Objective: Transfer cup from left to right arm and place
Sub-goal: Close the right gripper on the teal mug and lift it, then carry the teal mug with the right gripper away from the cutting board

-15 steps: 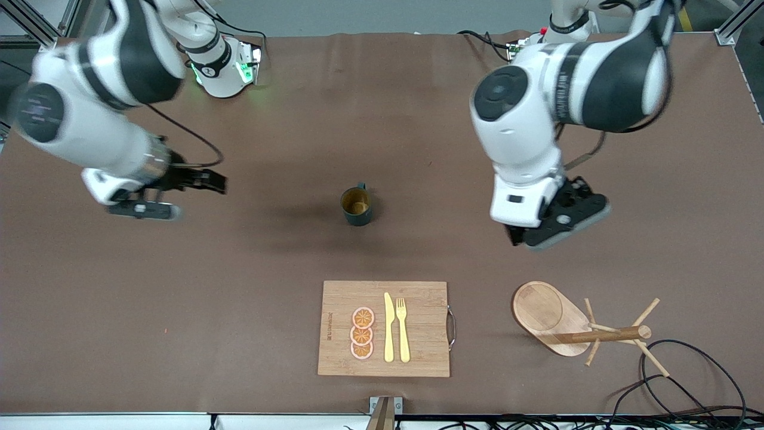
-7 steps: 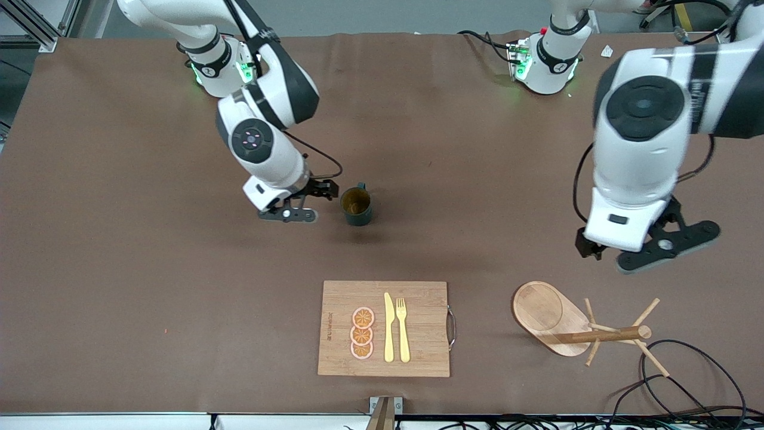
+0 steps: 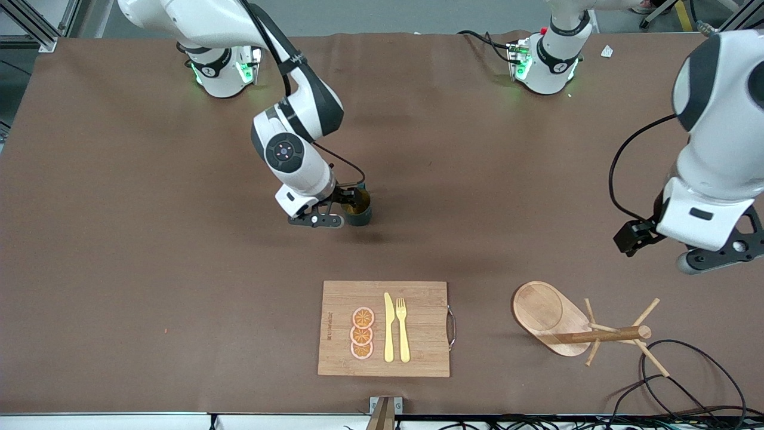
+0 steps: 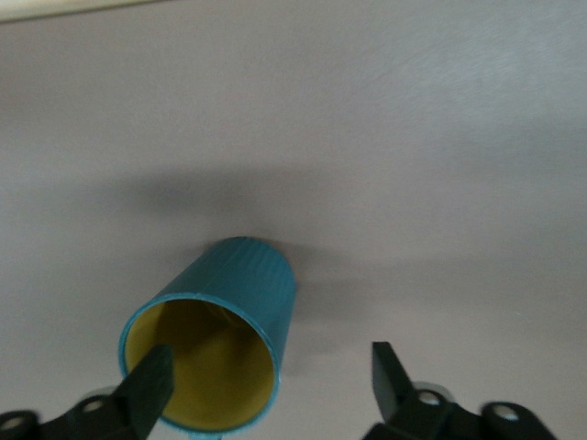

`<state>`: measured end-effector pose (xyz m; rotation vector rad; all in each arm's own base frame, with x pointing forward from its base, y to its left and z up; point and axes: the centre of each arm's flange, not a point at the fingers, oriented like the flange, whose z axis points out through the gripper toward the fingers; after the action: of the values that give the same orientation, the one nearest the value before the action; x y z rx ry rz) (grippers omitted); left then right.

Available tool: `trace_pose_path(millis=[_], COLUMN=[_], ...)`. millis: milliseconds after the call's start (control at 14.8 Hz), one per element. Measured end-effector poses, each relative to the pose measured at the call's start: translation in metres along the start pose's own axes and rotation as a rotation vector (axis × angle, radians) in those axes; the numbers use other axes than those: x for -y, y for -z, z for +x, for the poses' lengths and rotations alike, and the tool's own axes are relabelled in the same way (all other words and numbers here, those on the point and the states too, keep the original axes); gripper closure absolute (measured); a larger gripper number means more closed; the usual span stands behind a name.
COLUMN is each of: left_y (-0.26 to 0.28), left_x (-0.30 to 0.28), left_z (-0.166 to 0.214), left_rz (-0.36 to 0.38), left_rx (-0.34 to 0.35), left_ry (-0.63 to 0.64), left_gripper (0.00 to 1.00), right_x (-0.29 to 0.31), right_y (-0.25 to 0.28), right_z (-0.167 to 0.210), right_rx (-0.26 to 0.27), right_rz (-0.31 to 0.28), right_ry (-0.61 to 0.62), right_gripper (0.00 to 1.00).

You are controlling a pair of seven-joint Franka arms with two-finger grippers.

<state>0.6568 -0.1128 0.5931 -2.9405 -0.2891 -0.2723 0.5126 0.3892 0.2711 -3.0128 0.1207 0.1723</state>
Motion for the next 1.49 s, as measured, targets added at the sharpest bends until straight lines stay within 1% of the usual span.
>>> trace_pose_path(millis=[68,135,203,339,406,474,542,610,677,813,880,1016,1084,1151,1219,1287,1422,1490], left_y=[0.005,0.011,0.017,0.025,0.028,0.03,0.034,0.039,0.045,0.055,0.058,0.058,0.057,0.056,0.055,0.056,0.058,0.06], left_x=[0.007,0.013,0.021,0.038,0.044,0.048,0.05,0.051,0.052,0.057,0.061,0.072,0.079,0.088,0.094,0.095,0.09,0.086], left_z=[0.0,0.0,0.0,-0.004,-0.008,-0.013,-0.018,-0.022,-0.025,-0.033,-0.038,-0.047,-0.051,-0.053,-0.057,-0.061,-0.07,-0.074], left_rz=[-0.034,-0.074,-0.112,-0.161,-0.173,-0.177,-0.177,-0.178,-0.179,-0.179,-0.177,-0.174,-0.172,-0.17,-0.169,-0.168,-0.168,-0.168], left_rx=[0.008,0.018,0.028,0.057,0.078,0.097,0.109,0.114,0.112,0.108,0.11,0.113,0.114,0.117,0.12,0.123,0.126,0.128], left_ry=[-0.006,-0.001,0.012,0.042,0.052,0.056,0.055,0.051,0.044,0.017,-0.011,-0.092,-0.126,-0.148,-0.157,-0.164,-0.181,-0.19], left_gripper=[0.0,0.0,0.0,0.0,0.0,0.0,0.0,0.0,0.0,0.0,0.0,0.0,0.0,0.0,0.0,0.0,0.0,0.0], right_x=[0.001,0.001,0.001,0.002,0.002,0.002,0.001,0.002,0.002,0.002,0.0,-0.02,-0.036,-0.058,-0.083,-0.111,-0.167,-0.191], right_y=[-0.007,-0.011,-0.014,-0.018,-0.019,-0.02,-0.02,-0.02,-0.019,-0.014,-0.009,0.011,0.024,0.039,0.052,0.064,0.084,0.091], right_z=[0.0,-0.001,-0.001,-0.002,-0.002,-0.002,-0.001,-0.001,-0.001,0.003,0.009,0.033,0.05,0.069,0.089,0.108,0.138,0.149], right_rx=[0.002,0.005,0.007,0.009,0.01,0.01,0.009,0.009,0.008,-0.003,-0.008,0.011,0.022,0.022,0.009,-0.011,-0.042,-0.049], right_rz=[-0.004,-0.007,-0.01,-0.012,-0.013,-0.014,-0.014,-0.013,-0.012,-0.006,-0.005,-0.011,-0.01,-0.006,-0.004,-0.015,-0.07,-0.1], right_ry=[0.001,0.002,0.003,0.004,0.004,0.004,0.004,0.007,0.019,0.098,0.138,0.207,0.248,0.292,0.34,0.392,0.496,0.549], right_gripper=[0.09,0.15,0.25,0.45,0.55,0.67,0.77,0.84,0.84,0.96,0.96,0.96,0.96,0.96,0.96,0.96,0.96,0.96])
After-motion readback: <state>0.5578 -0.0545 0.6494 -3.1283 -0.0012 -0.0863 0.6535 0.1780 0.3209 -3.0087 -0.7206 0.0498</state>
